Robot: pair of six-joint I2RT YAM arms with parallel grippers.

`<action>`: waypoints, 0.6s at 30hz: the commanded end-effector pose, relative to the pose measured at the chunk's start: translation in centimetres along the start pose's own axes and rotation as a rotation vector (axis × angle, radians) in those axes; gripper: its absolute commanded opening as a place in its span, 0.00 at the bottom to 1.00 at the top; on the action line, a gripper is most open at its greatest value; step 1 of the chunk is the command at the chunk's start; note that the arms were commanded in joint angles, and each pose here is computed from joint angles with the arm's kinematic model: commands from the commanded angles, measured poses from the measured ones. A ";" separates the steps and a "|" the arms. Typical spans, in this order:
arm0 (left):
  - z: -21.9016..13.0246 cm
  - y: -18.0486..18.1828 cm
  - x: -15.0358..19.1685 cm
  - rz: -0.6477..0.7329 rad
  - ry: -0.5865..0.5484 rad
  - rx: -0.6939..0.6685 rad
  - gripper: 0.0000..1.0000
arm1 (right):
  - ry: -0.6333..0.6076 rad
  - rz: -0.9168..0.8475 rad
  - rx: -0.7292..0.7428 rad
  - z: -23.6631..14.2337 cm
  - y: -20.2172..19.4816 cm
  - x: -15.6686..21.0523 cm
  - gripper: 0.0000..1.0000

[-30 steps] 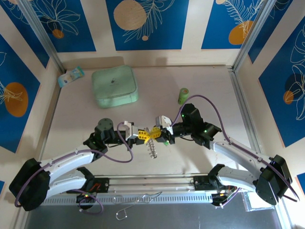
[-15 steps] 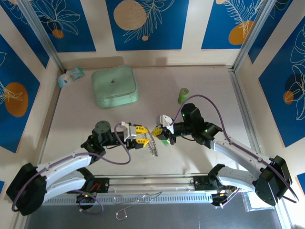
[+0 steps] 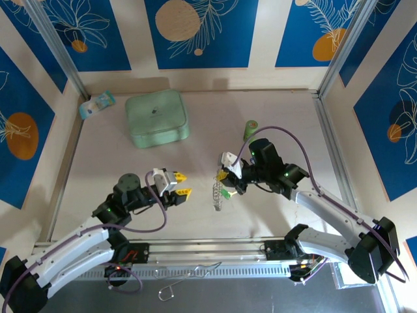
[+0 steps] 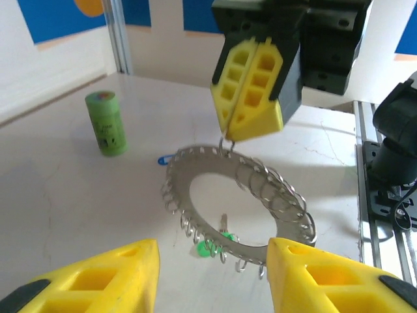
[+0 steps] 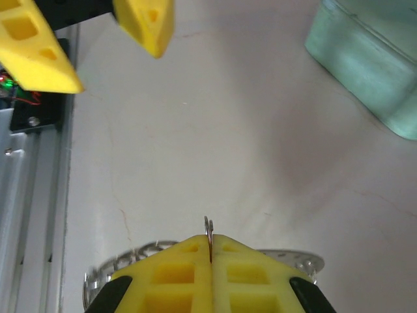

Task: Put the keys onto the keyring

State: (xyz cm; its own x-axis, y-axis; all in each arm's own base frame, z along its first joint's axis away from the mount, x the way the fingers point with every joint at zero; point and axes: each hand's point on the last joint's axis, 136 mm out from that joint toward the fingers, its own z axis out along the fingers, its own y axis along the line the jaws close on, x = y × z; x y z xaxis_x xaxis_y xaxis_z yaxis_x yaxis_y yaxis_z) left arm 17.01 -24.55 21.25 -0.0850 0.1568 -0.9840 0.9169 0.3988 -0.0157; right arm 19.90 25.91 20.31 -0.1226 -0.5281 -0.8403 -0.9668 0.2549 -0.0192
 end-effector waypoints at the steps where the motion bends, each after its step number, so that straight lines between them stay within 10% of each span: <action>1: 0.3 0.6 1.5 -0.098 0.062 -0.048 0.46 | 0.036 0.049 0.122 -0.9 -2.6 -0.4 0.00; 18: 9.8 -0.6 7.8 -0.565 0.470 -0.240 0.42 | 0.118 0.290 0.646 -8.9 -10.9 2.0 0.00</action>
State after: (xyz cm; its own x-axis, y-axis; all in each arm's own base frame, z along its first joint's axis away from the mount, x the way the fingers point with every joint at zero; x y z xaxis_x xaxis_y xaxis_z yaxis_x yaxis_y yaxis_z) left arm 20.04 -31.04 12.51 -0.6350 0.2455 -0.7325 0.6646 0.6569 -0.3560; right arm 27.48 16.40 21.84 -0.3855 -0.4984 -0.7765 -0.6543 0.7411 -0.1508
